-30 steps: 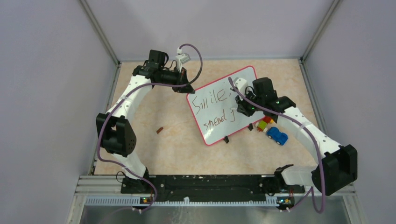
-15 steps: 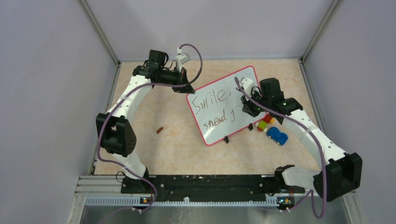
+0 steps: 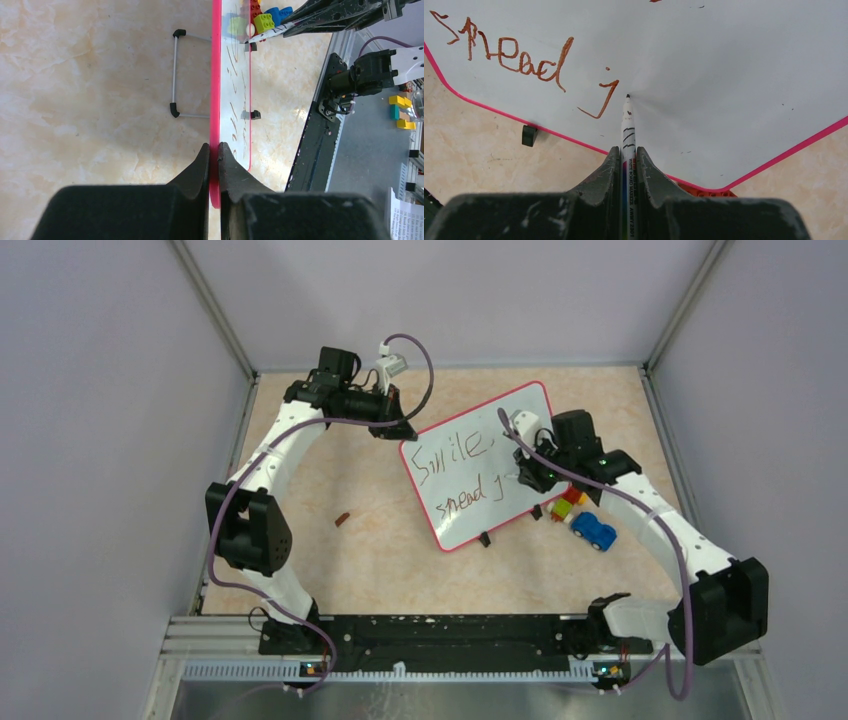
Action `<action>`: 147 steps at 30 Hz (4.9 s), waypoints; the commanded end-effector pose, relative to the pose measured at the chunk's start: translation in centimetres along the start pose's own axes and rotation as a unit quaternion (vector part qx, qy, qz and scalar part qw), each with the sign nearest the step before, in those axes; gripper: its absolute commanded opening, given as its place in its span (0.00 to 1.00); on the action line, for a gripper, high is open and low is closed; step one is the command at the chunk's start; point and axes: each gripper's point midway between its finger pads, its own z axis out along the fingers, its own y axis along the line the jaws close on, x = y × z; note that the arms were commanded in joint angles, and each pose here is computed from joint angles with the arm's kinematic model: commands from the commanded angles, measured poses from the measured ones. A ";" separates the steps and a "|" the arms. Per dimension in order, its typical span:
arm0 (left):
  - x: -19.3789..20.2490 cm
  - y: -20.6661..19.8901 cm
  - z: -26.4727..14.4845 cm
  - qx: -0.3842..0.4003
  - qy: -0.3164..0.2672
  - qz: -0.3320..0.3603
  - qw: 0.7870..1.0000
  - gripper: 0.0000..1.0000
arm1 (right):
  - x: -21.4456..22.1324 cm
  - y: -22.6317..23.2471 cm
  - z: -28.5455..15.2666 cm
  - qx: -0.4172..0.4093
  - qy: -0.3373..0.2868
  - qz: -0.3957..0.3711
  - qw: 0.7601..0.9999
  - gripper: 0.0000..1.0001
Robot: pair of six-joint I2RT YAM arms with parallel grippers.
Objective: Write a sentence on the whiteboard
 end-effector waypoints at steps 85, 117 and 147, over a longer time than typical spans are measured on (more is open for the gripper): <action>3.2 -0.1 1.3 0.009 0.043 -0.035 0.998 0.00 | 0.9 -0.4 -1.6 -0.016 -0.029 0.046 0.998 0.00; 3.2 -0.2 1.4 0.007 0.043 -0.032 0.999 0.00 | -1.3 -3.0 -0.1 0.013 -0.050 0.049 0.997 0.00; 3.3 0.0 1.5 0.007 0.046 -0.033 0.998 0.00 | 1.3 -3.3 -0.2 0.028 -0.010 0.047 0.998 0.00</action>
